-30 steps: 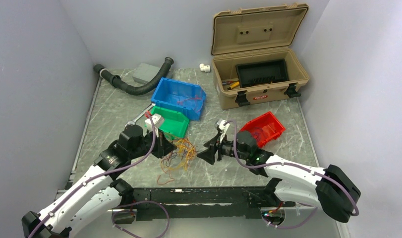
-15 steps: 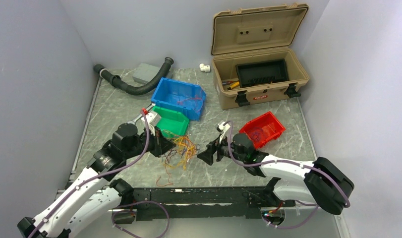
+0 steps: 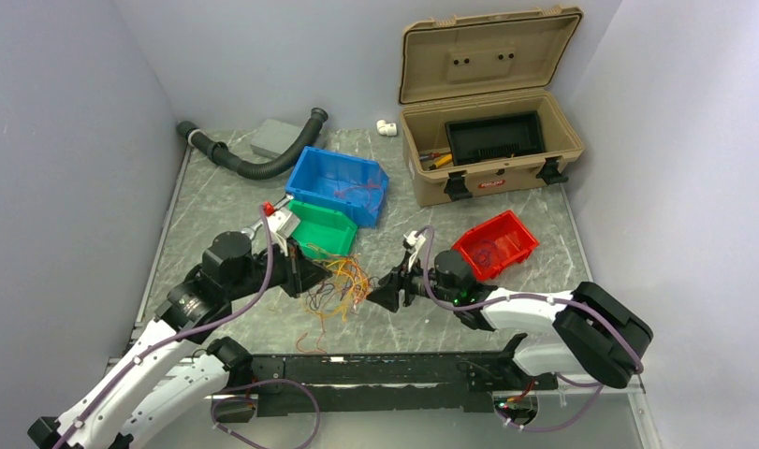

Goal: Untangle the cables

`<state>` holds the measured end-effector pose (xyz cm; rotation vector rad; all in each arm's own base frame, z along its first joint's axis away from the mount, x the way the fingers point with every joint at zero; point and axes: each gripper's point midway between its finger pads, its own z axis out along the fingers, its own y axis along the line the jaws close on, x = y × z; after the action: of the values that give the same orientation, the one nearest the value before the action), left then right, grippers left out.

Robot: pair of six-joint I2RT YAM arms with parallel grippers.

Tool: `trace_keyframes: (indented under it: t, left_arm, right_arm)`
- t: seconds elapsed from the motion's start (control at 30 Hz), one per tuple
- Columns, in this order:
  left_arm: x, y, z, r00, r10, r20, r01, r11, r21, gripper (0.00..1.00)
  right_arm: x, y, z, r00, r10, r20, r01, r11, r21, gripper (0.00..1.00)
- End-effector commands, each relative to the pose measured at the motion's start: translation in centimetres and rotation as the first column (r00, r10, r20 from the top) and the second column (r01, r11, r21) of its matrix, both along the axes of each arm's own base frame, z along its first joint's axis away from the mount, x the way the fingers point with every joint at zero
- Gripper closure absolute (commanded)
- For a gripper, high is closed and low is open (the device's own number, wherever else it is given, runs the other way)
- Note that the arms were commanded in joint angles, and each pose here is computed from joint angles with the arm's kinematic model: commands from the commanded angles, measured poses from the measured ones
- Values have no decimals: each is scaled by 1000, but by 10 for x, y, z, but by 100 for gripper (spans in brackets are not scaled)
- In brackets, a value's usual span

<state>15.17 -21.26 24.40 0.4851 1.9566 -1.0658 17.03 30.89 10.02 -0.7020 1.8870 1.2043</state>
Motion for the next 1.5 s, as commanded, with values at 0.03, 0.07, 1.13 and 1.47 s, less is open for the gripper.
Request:
trace_keyframes:
  t: [0.03,0.07,1.13,1.47]
  left_arm:
    - [-4,-2,36,997,-20,80,25,998,-62,100]
    - [-1,0,35,997,-3,81,7,998,-56,100]
    - [42,103,-76,766,641,-48,-608,747,268,70]
    - [39,95,-70,814,581,-14,-562,793,235,4]
  right_arm:
    - [6,17,53,999,6,47,-14,984,179,63]
    - [8,16,56,999,-14,42,6,983,186,76]
    - [75,-237,111,181,-983,6,983,181,-35,100]
    - [73,-196,133,440,-898,28,898,440,15,100]
